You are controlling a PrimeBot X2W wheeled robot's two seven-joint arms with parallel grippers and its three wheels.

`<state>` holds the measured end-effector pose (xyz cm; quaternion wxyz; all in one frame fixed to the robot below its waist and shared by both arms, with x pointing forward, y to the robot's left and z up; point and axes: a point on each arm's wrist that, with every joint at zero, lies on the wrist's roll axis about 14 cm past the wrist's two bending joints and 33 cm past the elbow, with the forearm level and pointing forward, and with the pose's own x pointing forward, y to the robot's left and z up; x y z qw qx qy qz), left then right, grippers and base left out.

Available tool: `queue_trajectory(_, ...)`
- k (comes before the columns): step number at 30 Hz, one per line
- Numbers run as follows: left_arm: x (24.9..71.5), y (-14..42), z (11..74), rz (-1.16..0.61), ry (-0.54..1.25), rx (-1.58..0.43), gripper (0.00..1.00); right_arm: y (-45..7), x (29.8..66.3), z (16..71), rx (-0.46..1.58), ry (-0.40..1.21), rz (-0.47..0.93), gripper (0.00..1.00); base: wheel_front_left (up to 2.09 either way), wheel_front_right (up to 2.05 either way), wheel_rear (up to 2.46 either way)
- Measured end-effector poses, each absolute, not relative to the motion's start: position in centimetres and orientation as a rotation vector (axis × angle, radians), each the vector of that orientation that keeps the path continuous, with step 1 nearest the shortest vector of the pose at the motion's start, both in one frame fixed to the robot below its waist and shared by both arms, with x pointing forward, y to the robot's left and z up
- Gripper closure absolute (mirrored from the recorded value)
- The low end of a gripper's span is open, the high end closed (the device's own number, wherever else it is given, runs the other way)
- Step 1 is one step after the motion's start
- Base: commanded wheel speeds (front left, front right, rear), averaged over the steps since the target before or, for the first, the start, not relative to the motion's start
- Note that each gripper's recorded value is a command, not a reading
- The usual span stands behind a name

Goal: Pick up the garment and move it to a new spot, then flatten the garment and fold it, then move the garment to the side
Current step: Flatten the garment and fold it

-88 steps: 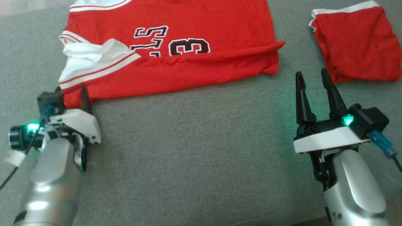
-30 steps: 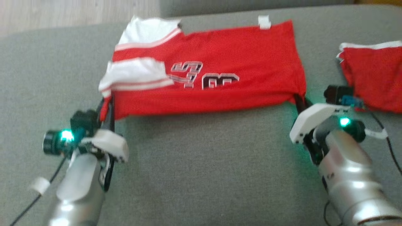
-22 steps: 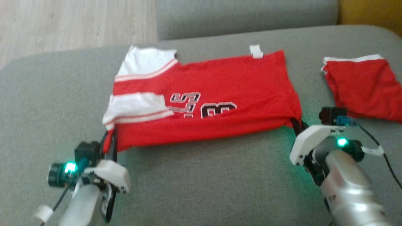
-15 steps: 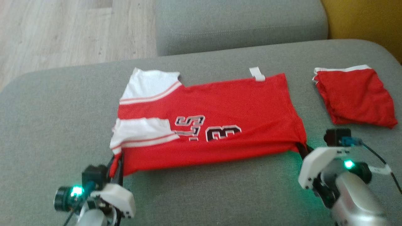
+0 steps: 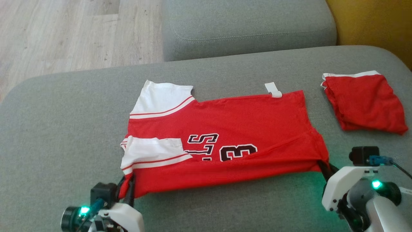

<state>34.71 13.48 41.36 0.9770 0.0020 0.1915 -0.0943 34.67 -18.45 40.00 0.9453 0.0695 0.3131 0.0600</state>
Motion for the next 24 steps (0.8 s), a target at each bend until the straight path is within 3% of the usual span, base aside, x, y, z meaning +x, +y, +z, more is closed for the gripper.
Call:
queue_trajectory(1, 34.7, 13.4, 41.3, -0.192, 0.391, 0.005, 0.09, -18.5, 34.8, 40.3, 0.137, 0.624, 0.12, 0.12, 0.0, 0.0, 0.0)
queue_trajectory(2, 34.7, 13.5, 41.3, -0.188, 0.394, 0.007, 0.0, -18.4, 35.0, 40.7, 0.137, 0.61, 0.117, 0.0, 0.0, 0.0, 0.0)
queue_trajectory(8, 35.8, 14.3, 42.3, -0.15, 0.348, 0.003, 0.0, -18.4, 36.7, 43.5, 0.137, 0.489, 0.104, 0.0, 0.0, 0.0, 0.0)
queue_trajectory(15, 40.7, 15.2, 48.1, -0.111, 0.12, -0.026, 0.0, -19.0, 39.5, 46.3, 0.091, 0.328, 0.086, 0.0, 0.0, 0.0, 0.0)
queue_trajectory(24, 48.5, 13.5, 52.9, -0.269, 0.021, 0.039, 0.0, -18.8, 44.5, 48.7, 0.063, 0.214, 0.084, 0.0, 0.0, 0.0, 0.0)
